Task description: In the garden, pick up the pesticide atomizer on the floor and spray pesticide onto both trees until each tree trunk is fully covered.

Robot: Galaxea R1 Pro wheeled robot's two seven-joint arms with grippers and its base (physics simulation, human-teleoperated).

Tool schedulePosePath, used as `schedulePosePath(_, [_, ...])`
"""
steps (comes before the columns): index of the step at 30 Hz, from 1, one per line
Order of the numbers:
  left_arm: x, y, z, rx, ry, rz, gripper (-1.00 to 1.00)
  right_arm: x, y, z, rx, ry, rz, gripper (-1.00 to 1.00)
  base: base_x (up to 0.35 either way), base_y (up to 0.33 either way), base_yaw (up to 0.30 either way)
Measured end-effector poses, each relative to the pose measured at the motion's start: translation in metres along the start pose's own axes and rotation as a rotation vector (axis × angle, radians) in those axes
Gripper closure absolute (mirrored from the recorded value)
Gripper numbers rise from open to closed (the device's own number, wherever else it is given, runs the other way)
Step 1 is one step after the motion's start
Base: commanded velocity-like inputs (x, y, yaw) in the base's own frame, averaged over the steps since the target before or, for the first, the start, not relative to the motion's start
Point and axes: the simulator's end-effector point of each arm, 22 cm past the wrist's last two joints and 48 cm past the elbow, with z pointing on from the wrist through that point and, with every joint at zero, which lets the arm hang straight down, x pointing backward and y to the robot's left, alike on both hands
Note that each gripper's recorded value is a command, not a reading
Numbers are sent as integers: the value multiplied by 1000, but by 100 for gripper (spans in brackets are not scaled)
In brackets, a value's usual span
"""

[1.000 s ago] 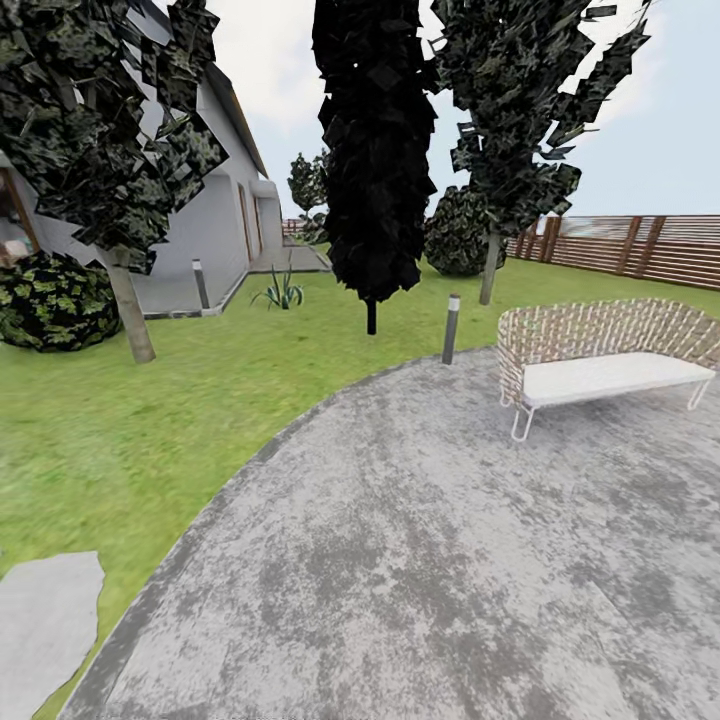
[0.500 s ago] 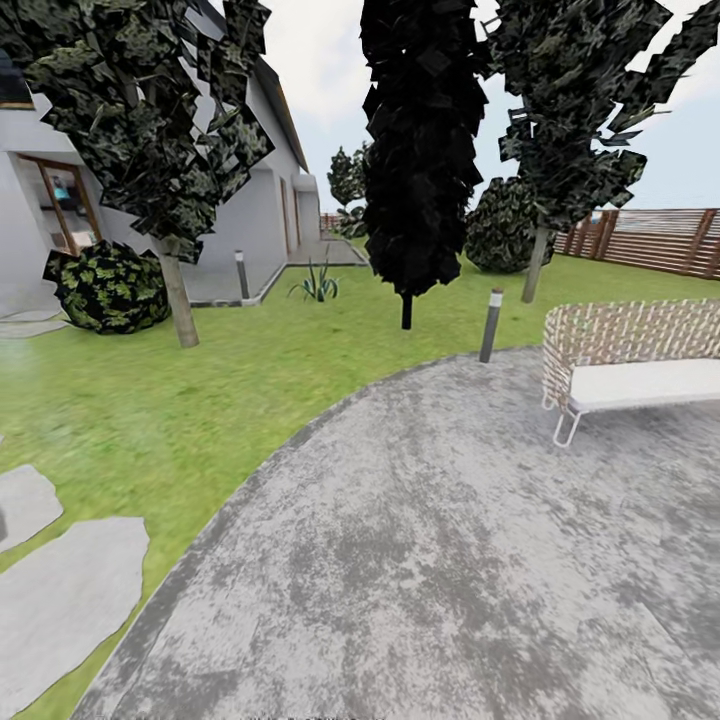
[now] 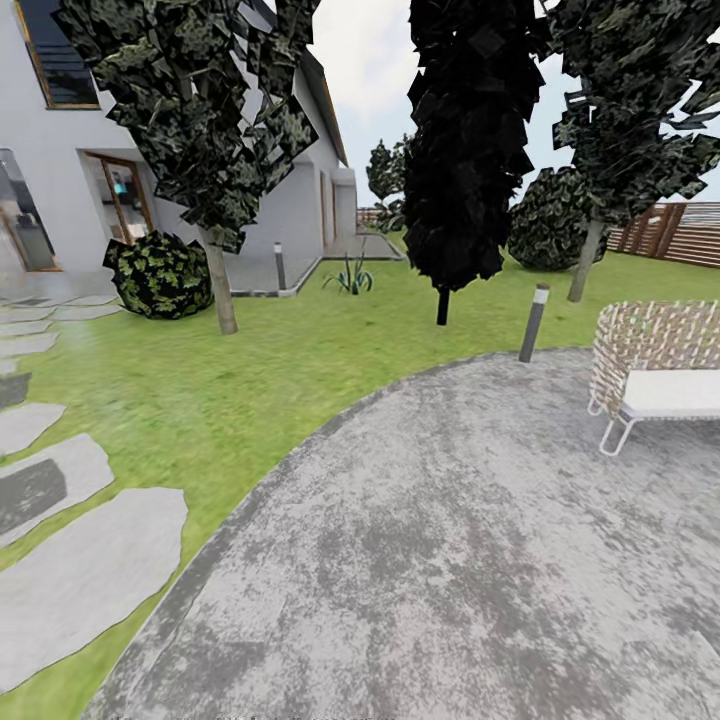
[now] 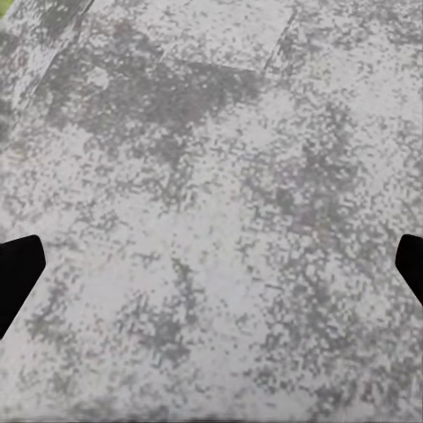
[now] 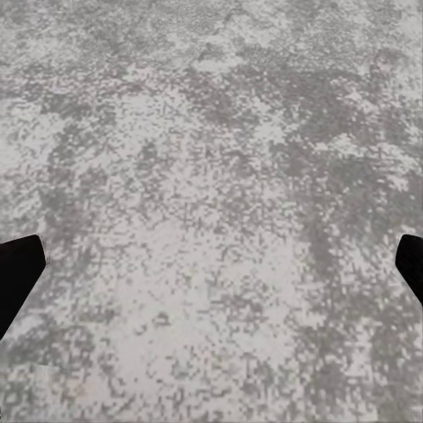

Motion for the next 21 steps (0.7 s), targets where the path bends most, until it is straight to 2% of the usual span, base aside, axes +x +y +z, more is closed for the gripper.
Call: schedulePosePath(21, [41, 2, 30, -3, 20, 2, -100, 45, 2, 23, -1, 20, -1, -100, 0, 0, 242])
